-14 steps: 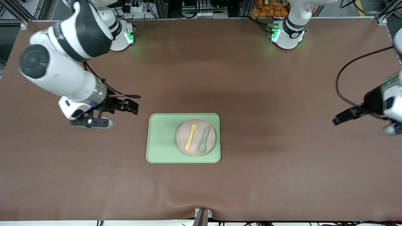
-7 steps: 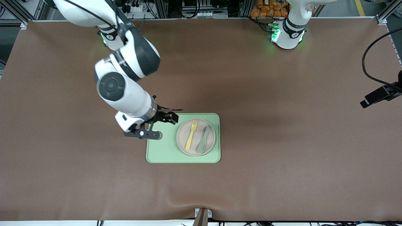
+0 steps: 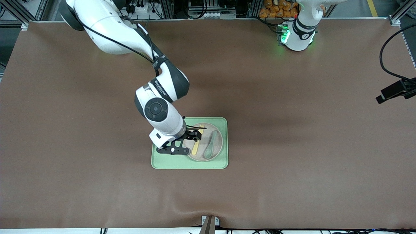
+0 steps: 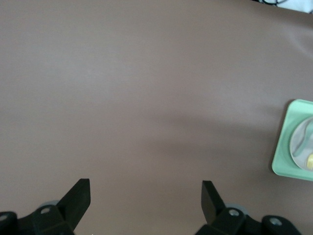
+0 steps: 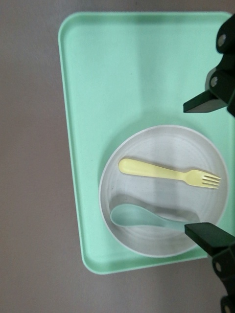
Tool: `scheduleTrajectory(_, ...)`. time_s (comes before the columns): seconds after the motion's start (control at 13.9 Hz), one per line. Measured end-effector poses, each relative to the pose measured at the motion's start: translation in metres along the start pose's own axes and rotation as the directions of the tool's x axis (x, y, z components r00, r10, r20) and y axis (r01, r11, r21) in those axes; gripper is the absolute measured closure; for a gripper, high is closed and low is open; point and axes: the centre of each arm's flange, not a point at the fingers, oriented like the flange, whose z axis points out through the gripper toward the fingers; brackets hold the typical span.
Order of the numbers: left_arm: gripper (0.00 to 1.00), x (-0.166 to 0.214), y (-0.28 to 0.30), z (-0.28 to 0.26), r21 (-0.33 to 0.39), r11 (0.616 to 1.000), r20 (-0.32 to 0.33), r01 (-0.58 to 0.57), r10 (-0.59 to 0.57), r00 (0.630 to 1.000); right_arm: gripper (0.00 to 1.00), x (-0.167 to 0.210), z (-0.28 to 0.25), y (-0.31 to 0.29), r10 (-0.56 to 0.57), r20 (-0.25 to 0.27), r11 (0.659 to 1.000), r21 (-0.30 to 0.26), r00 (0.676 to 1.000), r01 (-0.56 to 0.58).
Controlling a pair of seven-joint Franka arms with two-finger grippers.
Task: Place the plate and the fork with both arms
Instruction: 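Lower the right gripper over the plate onto the yellow fork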
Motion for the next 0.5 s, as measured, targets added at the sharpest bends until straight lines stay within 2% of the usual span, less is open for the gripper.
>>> scheduleTrajectory(0.29,0.00,-0.007,0.023,0.001,-0.003,0.999,0.022,-0.038,0.038,0.999,0.14,-0.008,0.041,-0.012,-0.010,0.001,1.000,-0.014,1.000,0.010)
scheduleTrajectory(0.5,0.00,-0.016,0.021,0.004,0.008,1.000,0.085,-0.014,0.013,0.996,0.18,-0.021,0.060,-0.026,-0.022,0.000,0.999,-0.043,1.000,0.022)
